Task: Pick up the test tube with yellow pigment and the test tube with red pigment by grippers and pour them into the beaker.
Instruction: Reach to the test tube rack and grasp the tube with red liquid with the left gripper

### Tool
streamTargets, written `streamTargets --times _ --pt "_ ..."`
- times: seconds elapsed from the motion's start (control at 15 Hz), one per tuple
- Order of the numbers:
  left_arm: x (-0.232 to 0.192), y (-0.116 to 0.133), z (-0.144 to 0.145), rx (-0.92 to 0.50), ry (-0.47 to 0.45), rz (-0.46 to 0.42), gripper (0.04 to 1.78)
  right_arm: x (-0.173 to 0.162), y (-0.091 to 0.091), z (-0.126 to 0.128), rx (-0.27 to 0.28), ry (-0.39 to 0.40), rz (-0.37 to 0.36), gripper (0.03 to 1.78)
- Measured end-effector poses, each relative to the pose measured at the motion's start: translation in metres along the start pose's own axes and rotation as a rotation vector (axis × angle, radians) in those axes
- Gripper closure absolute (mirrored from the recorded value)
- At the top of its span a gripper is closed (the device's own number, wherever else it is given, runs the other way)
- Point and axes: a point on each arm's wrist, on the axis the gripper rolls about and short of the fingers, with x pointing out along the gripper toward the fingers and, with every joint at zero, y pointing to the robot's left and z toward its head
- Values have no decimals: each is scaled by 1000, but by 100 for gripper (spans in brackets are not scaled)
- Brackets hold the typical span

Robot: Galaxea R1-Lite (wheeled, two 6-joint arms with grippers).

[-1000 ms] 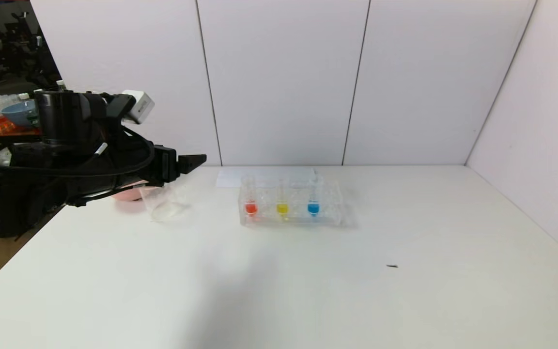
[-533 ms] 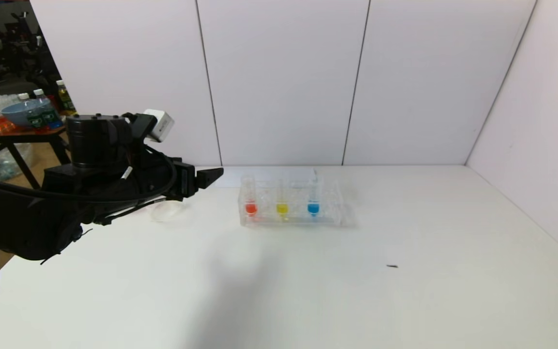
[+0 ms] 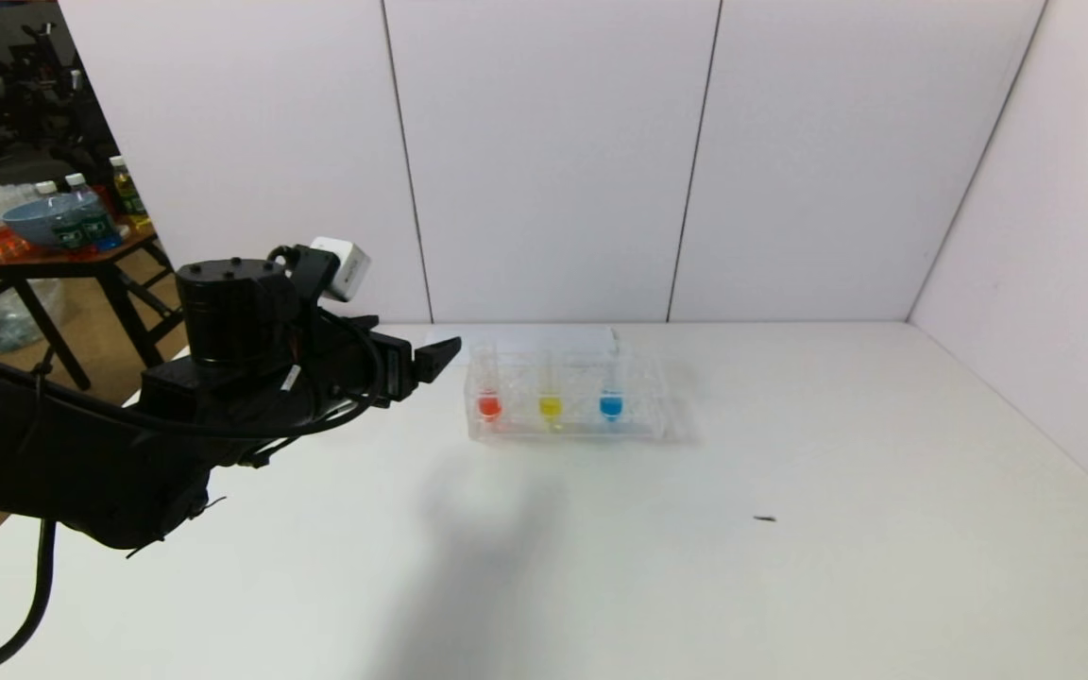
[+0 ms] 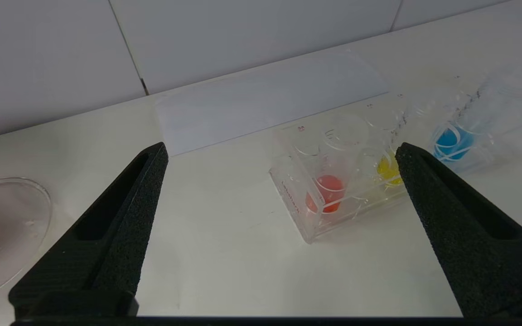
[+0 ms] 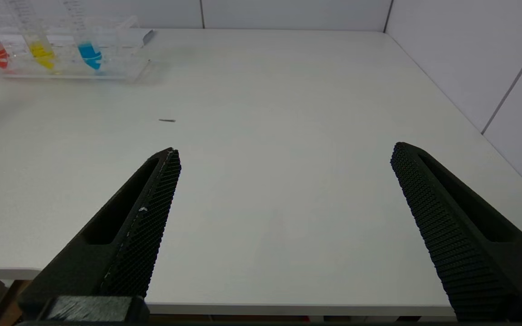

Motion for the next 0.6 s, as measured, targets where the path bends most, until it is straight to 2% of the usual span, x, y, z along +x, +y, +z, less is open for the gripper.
streamTargets --times 0.4,0.6 --pt "8 -8 -13 -1 39 -20 6 0 0 0 0 0 0 11" --pt "12 -12 -17 -6 24 -1 6 0 0 0 0 0 0 11"
